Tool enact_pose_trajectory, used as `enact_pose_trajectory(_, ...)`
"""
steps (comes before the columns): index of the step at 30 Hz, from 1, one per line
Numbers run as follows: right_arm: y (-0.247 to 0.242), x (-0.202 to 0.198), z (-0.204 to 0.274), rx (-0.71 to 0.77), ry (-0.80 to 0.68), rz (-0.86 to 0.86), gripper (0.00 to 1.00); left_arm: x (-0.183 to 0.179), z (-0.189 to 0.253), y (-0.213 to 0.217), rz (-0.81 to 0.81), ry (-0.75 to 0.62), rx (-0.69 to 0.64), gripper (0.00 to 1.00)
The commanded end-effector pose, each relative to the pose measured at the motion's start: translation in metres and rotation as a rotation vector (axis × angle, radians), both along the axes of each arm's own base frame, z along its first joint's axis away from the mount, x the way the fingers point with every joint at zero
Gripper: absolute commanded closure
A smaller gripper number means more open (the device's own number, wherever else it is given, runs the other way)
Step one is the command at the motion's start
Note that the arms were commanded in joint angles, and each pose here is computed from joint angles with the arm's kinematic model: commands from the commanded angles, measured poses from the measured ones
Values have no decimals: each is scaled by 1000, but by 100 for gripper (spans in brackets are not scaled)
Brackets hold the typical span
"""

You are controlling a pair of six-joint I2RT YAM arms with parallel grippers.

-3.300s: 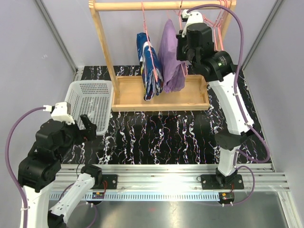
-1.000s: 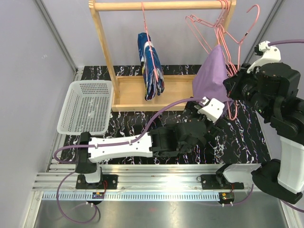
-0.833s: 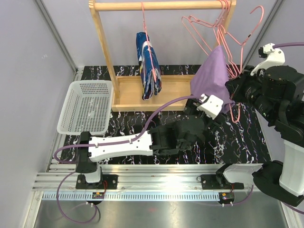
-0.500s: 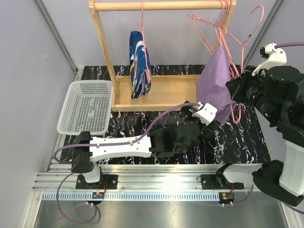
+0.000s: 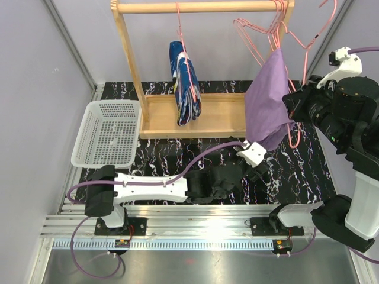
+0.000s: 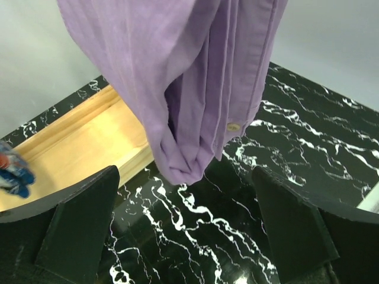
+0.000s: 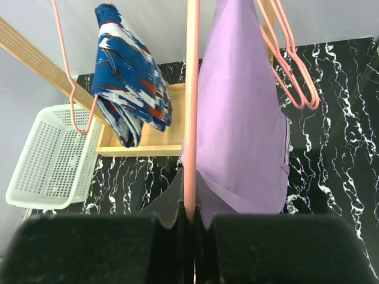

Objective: Remove the trousers from the hanger

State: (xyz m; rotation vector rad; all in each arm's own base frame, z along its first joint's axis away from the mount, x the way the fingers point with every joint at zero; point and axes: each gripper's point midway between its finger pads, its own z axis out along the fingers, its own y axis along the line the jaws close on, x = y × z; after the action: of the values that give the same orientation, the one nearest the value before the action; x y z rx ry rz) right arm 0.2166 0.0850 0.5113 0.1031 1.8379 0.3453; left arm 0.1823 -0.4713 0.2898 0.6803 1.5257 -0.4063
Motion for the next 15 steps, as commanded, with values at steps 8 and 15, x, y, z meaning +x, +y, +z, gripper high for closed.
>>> enact_pose_trajectory(8,1,-4,50,125,-160,11,100,32,23,15,95,-56,-106,3)
enact_pose_trajectory(15,4,-1,50,127,-162,18,100,43,13,17,108,-75,-73,6)
